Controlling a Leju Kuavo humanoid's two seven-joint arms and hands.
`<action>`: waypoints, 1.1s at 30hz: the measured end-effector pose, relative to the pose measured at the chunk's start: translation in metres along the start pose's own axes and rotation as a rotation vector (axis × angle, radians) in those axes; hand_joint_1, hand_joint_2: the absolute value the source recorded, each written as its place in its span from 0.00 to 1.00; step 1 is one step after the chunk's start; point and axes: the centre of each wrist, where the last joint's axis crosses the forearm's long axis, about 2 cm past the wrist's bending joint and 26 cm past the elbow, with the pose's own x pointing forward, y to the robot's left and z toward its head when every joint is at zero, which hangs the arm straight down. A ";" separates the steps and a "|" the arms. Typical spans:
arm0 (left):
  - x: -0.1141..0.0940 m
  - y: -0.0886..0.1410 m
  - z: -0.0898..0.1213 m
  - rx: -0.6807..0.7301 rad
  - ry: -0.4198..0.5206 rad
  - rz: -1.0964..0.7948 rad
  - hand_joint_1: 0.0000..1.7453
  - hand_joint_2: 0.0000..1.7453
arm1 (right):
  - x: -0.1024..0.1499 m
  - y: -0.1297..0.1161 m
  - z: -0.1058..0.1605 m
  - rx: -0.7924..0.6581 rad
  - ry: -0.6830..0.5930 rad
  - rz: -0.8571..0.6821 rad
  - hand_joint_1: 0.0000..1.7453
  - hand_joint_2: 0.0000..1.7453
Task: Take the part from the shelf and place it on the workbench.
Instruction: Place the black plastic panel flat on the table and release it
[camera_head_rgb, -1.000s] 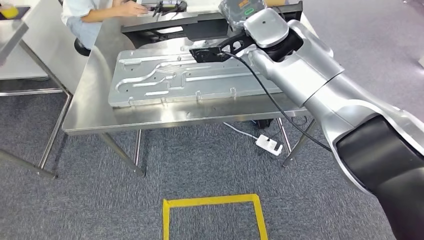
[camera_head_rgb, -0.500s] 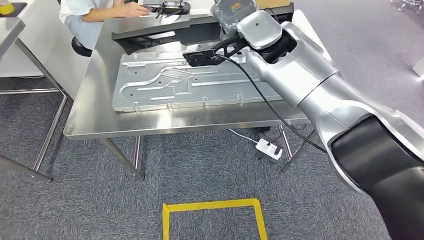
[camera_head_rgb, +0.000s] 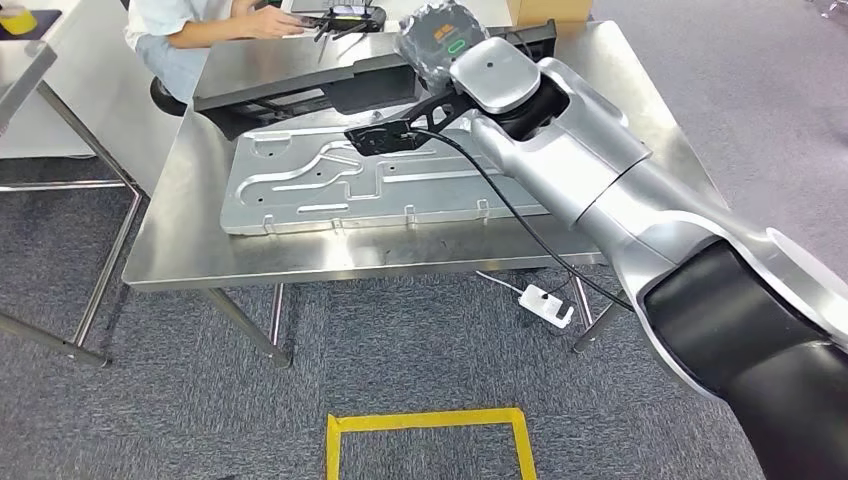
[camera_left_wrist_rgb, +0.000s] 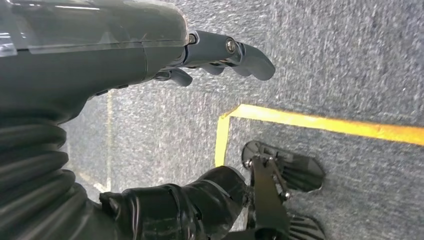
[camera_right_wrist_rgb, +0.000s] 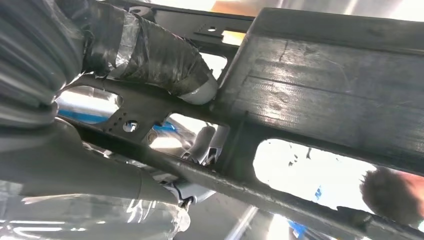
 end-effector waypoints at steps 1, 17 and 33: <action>0.000 0.000 0.000 0.001 0.000 -0.001 0.00 1.00 | 0.001 0.000 0.000 0.000 -0.002 -0.001 1.00 1.00; -0.001 0.001 0.000 0.015 -0.004 -0.001 0.00 1.00 | 0.008 0.004 -0.002 0.010 -0.004 0.002 1.00 1.00; -0.002 0.001 0.000 0.053 -0.031 -0.015 0.00 1.00 | -0.008 0.007 0.001 0.057 0.093 0.016 1.00 1.00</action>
